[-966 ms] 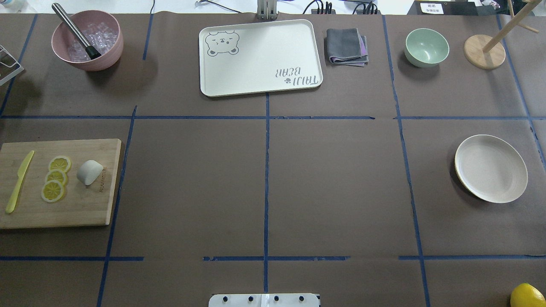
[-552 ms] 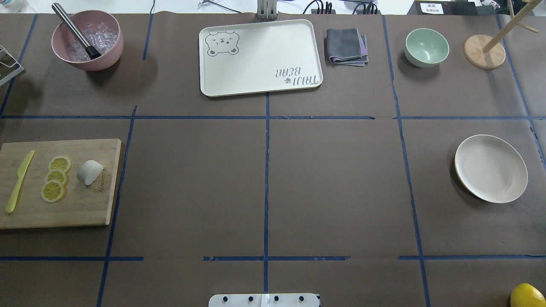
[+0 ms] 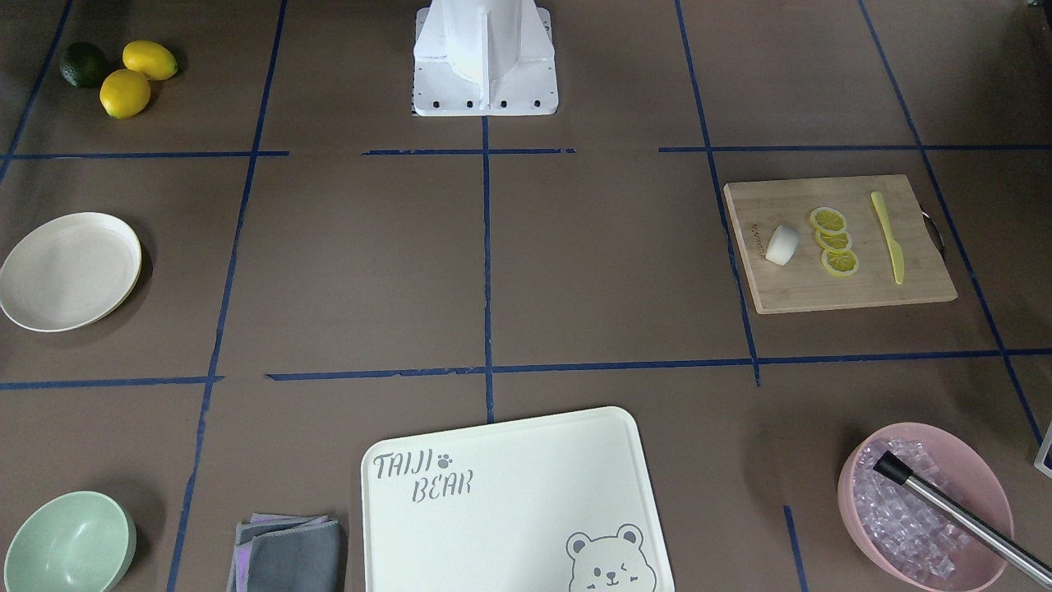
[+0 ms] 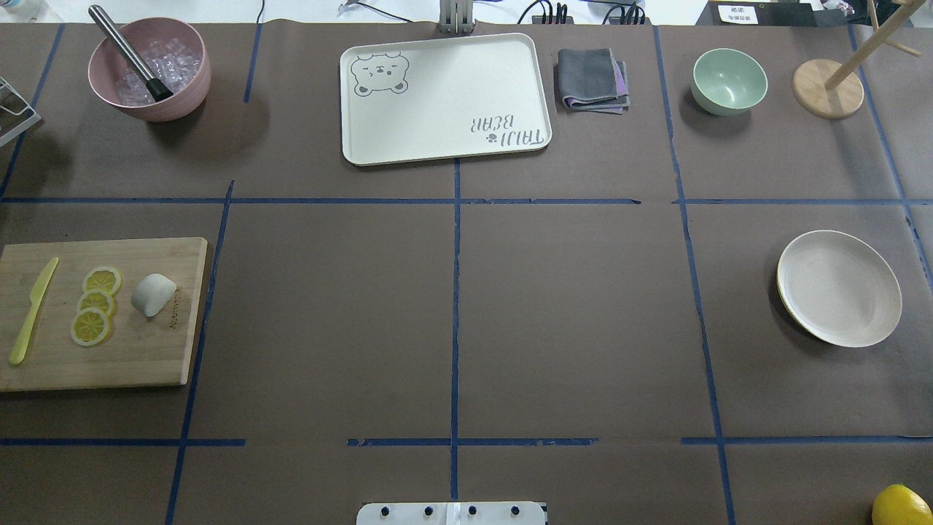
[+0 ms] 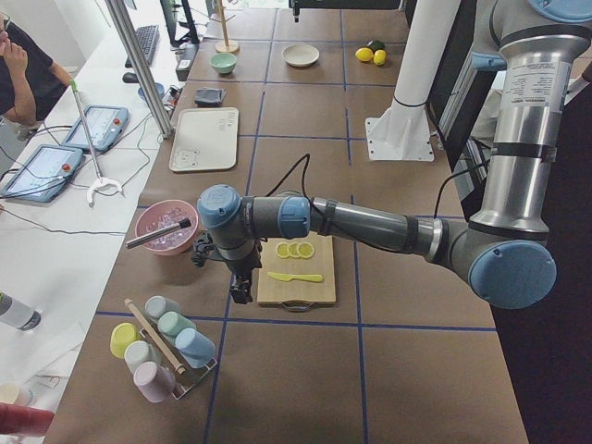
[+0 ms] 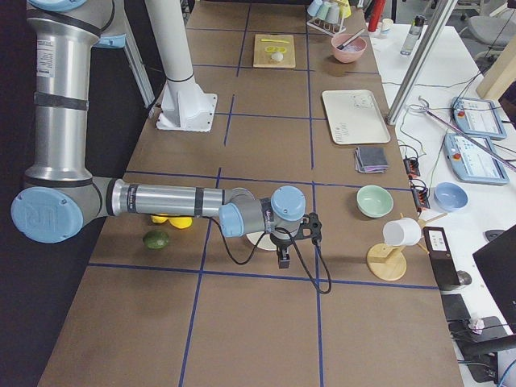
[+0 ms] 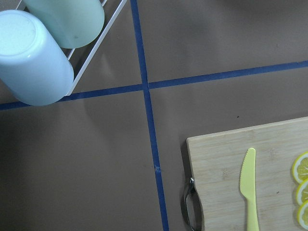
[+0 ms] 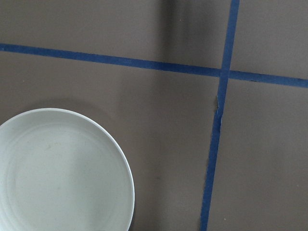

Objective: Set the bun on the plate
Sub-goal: 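Lower the right gripper to the white plate's rim and grasp it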

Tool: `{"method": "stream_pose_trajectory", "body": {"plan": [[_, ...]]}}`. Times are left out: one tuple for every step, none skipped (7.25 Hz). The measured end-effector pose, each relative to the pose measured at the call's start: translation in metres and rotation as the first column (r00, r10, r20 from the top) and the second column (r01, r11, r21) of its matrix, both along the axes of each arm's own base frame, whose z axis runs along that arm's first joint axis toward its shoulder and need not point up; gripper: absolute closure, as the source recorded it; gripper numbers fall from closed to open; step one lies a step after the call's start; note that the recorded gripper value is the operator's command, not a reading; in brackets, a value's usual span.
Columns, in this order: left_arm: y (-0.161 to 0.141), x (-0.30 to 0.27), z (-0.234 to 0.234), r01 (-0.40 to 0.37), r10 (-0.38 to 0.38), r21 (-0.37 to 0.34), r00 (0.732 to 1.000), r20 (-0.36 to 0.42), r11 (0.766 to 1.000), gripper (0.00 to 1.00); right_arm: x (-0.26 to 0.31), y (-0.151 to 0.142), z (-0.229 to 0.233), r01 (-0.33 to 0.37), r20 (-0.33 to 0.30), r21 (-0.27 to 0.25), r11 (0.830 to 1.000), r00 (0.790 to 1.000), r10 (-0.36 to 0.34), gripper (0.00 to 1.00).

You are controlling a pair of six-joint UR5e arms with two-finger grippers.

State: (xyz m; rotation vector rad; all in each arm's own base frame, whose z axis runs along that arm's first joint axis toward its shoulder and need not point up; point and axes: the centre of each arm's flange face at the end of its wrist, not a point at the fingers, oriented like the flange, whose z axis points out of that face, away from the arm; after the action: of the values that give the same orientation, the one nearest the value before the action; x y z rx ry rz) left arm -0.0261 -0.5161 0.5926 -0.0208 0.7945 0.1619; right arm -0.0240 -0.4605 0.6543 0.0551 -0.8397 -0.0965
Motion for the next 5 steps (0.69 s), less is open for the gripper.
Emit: {"method": "stream_pose_trajectory", "body": {"plan": [[0.001,0.002,-0.002,0.002,-0.002,-0.002,1.000,-0.028,1.000,0.00,-0.013,-0.001,0.004,-0.022,0.008,-0.019,1.000,1.000,0.022,0.02],[0.002,0.003,-0.004,0.003,-0.003,-0.001,0.999,-0.044,1.000,0.00,-0.031,-0.001,0.007,-0.052,0.018,-0.048,0.997,0.998,0.053,0.02],[0.003,0.003,-0.005,0.003,-0.003,-0.001,0.999,-0.050,1.000,0.00,-0.050,0.001,0.010,-0.089,0.035,-0.069,0.994,0.995,0.091,0.02],[0.003,0.003,-0.004,0.004,-0.004,-0.001,0.999,-0.050,1.000,0.00,-0.065,0.003,0.015,-0.123,0.053,-0.081,0.989,0.990,0.128,0.02],[0.003,0.003,-0.005,0.004,-0.003,0.002,0.999,-0.046,1.000,0.00,-0.075,0.007,0.023,-0.145,0.064,-0.082,0.986,0.986,0.151,0.02]]}}
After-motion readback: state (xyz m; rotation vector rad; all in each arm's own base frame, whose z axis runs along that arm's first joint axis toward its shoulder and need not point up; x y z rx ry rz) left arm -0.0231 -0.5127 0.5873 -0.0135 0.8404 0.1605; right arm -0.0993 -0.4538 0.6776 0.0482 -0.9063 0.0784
